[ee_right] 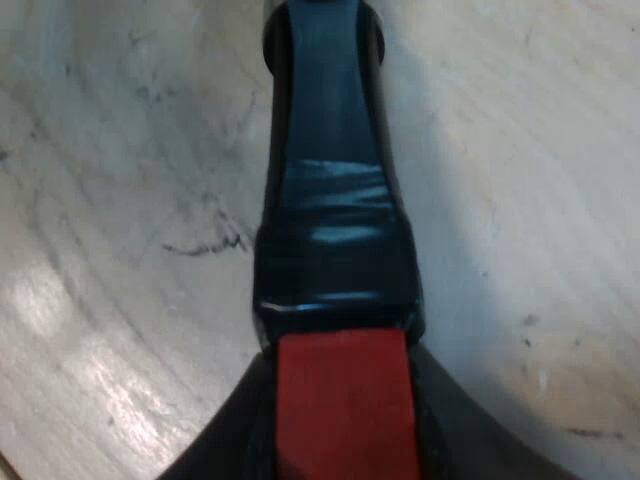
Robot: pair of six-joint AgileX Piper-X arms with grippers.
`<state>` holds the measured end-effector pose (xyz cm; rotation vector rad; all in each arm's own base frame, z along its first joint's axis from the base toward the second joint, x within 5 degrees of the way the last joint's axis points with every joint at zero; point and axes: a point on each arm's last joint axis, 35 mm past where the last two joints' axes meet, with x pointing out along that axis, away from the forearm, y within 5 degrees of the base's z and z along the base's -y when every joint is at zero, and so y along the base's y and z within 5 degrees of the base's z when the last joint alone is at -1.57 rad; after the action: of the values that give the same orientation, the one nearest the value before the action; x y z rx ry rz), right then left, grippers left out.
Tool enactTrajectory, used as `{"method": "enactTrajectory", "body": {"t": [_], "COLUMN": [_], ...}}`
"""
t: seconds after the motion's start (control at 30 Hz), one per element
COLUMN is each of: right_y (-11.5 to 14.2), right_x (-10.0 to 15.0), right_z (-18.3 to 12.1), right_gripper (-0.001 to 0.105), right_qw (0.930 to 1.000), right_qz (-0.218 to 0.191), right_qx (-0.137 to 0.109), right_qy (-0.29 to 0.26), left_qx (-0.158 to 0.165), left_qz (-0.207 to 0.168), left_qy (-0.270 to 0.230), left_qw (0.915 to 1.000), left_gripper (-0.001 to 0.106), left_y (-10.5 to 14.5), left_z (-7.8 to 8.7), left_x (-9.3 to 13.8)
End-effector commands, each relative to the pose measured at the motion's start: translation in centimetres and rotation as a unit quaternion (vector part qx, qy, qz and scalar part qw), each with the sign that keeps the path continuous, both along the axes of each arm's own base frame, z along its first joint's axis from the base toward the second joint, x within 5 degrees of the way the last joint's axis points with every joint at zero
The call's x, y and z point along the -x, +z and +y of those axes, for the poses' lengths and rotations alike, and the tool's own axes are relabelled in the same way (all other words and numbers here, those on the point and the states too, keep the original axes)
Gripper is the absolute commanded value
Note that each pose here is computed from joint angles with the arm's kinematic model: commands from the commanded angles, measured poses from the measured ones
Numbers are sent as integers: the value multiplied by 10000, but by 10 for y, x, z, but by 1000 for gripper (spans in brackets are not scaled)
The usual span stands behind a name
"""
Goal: Grind coffee beans and then tamp
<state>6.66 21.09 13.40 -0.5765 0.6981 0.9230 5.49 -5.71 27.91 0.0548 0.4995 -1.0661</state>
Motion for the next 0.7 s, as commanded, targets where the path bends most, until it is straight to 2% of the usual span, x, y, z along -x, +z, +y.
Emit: {"method": "enactTrajectory", "body": {"t": [0.03,0.13,0.2,0.3,0.6,0.7], "right_y": [8,6,4,3,9,11], "right_x": [-2,-2,-1,-1,-3,-3], "right_z": [5,3,0,-1,5,5], "right_gripper": [0,14,31,48,50,50], "right_qw": [9997,9999,10000,9999,9999,9997], "right_qz": [-119,-90,-41,-34,-110,-60], "right_qx": [-210,-103,80,138,57,245], "right_qy": [-31,-30,-29,-35,-78,-75], "left_qx": [40,40,40,40,-60,-60], "left_qz": [-13,-13,-13,-13,135,135], "left_qy": [-35,-35,-35,-35,-35,-35], "left_qw": [10000,10000,10000,10000,9999,9999], "left_gripper": [76,76,76,76,76,76], "left_y": [2,2,2,2,-2,-2], "left_z": [1,1,1,1,2,2], "left_x": [2,2,2,2,3,3]}}
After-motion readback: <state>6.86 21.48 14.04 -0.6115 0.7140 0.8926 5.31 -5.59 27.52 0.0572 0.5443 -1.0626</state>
